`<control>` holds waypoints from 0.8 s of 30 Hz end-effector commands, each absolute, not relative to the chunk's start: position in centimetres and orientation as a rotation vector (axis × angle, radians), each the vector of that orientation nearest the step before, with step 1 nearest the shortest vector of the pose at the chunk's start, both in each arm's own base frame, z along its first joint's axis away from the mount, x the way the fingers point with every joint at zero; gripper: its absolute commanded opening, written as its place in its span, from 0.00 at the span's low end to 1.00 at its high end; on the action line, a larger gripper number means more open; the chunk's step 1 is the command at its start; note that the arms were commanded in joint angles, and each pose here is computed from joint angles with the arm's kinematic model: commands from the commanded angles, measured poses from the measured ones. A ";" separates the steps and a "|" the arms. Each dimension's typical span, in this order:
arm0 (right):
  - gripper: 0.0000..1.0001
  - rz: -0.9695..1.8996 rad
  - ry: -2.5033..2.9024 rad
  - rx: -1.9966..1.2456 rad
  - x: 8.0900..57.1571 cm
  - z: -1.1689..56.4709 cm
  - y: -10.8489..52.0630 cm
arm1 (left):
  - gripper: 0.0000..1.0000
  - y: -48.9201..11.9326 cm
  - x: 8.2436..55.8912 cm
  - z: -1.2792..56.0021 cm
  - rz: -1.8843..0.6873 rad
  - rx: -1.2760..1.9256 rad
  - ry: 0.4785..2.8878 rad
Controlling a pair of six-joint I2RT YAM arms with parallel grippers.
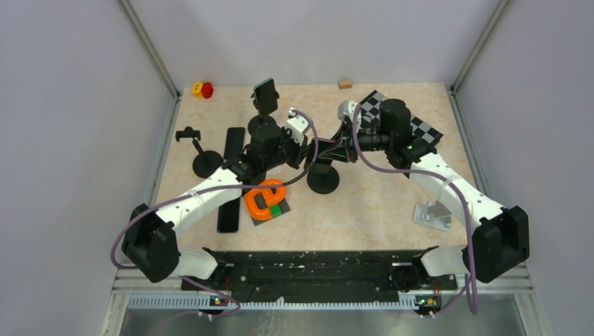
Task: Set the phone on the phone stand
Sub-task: Install the phone on the phone stand.
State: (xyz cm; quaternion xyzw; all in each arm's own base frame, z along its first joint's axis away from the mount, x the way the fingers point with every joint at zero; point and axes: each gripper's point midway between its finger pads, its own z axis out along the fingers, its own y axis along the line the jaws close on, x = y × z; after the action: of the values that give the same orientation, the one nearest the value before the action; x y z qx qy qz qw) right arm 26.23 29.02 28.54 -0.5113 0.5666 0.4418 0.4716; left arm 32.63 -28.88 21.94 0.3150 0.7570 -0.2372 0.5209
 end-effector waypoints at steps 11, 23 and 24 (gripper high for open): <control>0.00 1.060 1.102 -1.477 26.2 28.6 32.8 | 0.00 -30.0 32.6 23.3 -0.631 0.765 1.766; 0.00 0.997 1.038 -1.639 27.4 27.3 33.2 | 0.00 -30.5 32.2 23.1 -0.673 0.822 1.761; 0.00 1.000 1.035 -1.649 27.4 27.2 33.2 | 0.00 -30.5 32.2 23.0 -0.673 0.823 1.764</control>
State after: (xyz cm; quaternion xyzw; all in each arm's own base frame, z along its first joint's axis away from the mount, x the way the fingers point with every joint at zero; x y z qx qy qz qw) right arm 26.63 32.16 24.05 -0.6233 0.5032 0.4334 0.4128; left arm 32.86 -28.86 21.77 0.3238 0.7532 -0.2463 0.5169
